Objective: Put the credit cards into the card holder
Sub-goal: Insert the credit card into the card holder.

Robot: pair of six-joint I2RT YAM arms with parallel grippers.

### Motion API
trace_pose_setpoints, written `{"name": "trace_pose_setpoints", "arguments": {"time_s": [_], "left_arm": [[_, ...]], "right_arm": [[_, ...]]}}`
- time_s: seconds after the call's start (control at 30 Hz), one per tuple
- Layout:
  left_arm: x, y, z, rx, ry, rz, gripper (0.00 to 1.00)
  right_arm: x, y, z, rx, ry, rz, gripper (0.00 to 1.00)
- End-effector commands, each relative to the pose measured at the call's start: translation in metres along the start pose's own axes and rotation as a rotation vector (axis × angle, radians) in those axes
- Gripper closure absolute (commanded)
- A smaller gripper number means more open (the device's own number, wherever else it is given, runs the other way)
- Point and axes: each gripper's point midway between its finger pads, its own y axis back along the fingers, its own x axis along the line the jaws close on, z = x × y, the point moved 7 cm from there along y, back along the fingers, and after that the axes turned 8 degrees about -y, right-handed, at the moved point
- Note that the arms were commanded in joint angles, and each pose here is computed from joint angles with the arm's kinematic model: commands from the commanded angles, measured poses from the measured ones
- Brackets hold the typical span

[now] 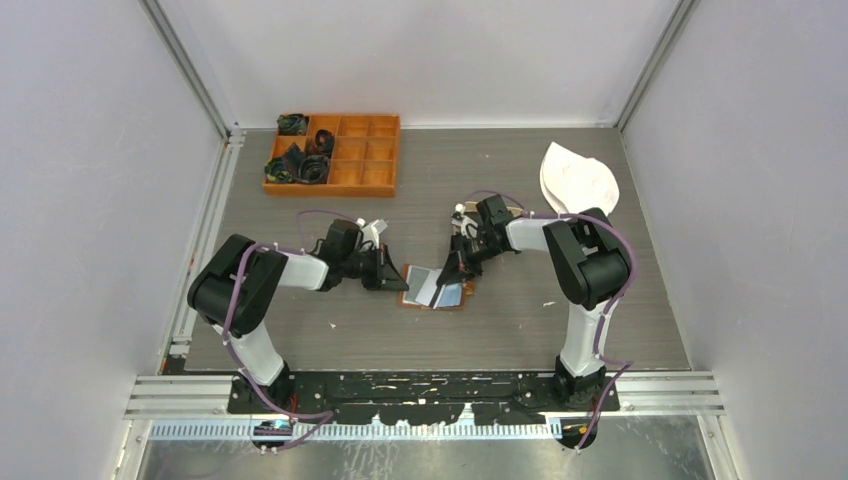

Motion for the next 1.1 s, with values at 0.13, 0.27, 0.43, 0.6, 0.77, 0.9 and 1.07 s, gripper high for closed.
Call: {"name": "trace_pose_setpoints", "arguments": {"time_s": [0.13,0.27,0.43,0.6,0.77,0.9,1.07], "left_arm": [[0.005,-0.001,0.006,-0.005,-0.052,0.038,0.99],[0.005,-0.002,0.007,-0.002,-0.071,0.030,0.99],[0.006,-0.004,0.009,0.002,-0.081,0.024,0.99],[0.007,-0.005,0.011,0.004,-0.087,0.028,0.98],[0.006,-0.006,0.010,0.014,-0.093,0.015,0.97],[0.005,-0.006,0.010,0.021,-0.092,0.009,0.96],[0.004,-0.007,0.009,0.028,-0.088,0.002,0.93]], "right_arm": [[-0.006,-0.004,0.000,-0.035,-0.028,-0.116,0.96],[-0.004,-0.006,0.000,-0.037,-0.029,-0.146,0.96],[-0.002,-0.012,-0.005,-0.011,-0.026,-0.157,0.95],[-0.004,-0.014,-0.005,-0.016,-0.059,-0.170,0.95],[-0.003,-0.014,-0.003,-0.021,-0.064,-0.176,0.94],[-0.001,-0.014,0.000,-0.024,-0.053,-0.172,0.94],[0.000,-0.015,0.004,-0.022,-0.039,-0.164,0.91]]}}
